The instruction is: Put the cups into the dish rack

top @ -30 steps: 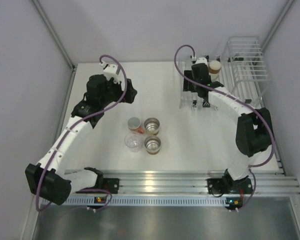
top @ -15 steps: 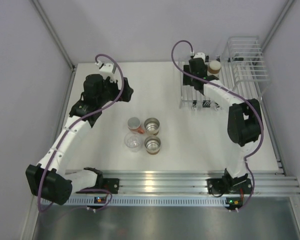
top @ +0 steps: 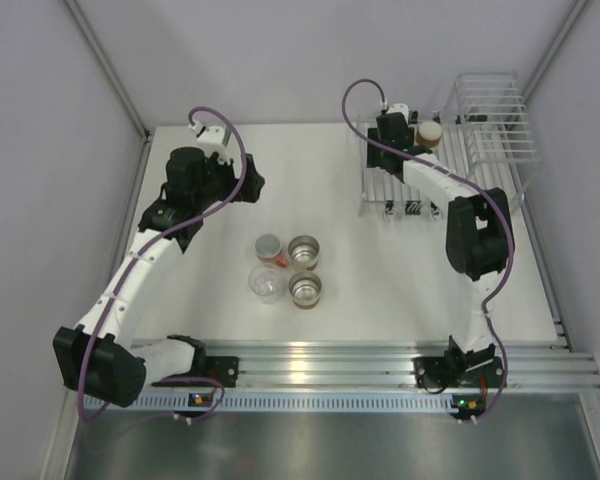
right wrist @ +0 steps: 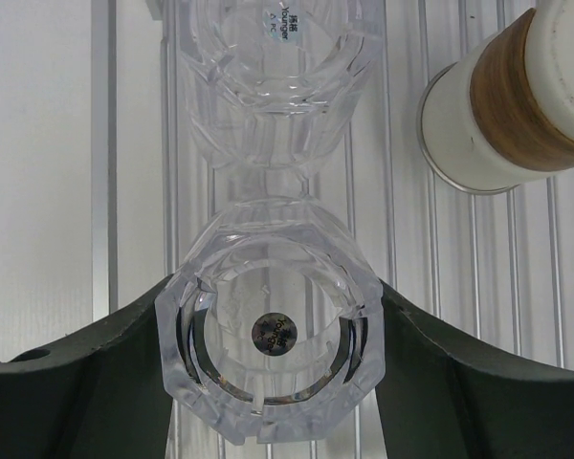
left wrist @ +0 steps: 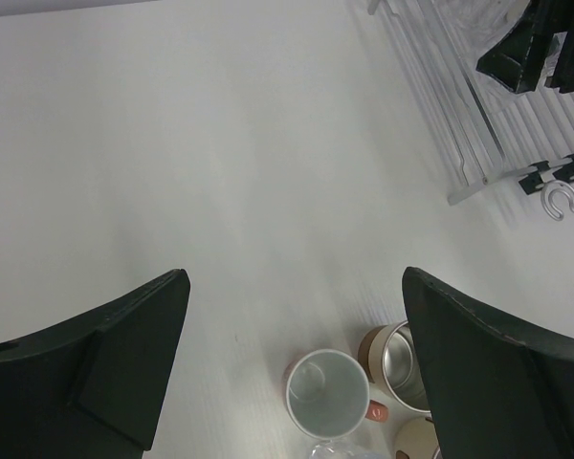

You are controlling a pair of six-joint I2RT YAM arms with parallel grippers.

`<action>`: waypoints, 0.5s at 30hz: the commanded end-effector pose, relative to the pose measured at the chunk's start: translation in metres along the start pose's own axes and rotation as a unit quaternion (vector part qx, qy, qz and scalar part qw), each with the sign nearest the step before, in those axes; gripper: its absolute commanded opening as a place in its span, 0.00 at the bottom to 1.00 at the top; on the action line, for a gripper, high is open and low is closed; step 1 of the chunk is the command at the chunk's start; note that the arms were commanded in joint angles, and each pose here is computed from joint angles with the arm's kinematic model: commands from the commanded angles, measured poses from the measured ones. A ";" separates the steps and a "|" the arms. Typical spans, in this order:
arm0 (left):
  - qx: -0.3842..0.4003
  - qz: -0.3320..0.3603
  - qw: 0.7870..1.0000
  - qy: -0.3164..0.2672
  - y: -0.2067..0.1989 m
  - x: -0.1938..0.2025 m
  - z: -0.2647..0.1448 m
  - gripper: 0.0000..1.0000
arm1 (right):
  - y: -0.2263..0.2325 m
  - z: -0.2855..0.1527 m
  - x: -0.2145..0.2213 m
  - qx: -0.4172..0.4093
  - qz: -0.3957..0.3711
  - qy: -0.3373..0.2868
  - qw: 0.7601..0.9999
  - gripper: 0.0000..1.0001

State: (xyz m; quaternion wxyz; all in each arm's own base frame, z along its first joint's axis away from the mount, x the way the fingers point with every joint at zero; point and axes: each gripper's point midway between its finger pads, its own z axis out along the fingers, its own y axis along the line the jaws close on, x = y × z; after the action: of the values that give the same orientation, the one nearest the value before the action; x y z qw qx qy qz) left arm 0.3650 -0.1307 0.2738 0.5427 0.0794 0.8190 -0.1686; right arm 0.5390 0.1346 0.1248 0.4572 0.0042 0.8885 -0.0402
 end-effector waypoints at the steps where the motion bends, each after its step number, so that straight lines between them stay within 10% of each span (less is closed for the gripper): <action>1: 0.004 0.005 1.000 -0.013 0.001 -0.006 0.001 0.98 | -0.008 0.006 -0.030 0.015 0.008 -0.032 0.999 0.00; 15: 0.005 -0.001 1.000 -0.009 0.004 -0.004 0.004 0.98 | -0.007 0.030 -0.040 0.013 0.013 -0.032 0.999 0.00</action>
State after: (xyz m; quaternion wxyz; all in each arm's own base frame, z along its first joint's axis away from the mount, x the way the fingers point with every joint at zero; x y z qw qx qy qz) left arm 0.3661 -0.1279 0.2733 0.5419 0.0771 0.8195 -0.1696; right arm 0.5724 0.1325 0.1261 0.4709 0.0151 0.8811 -0.0410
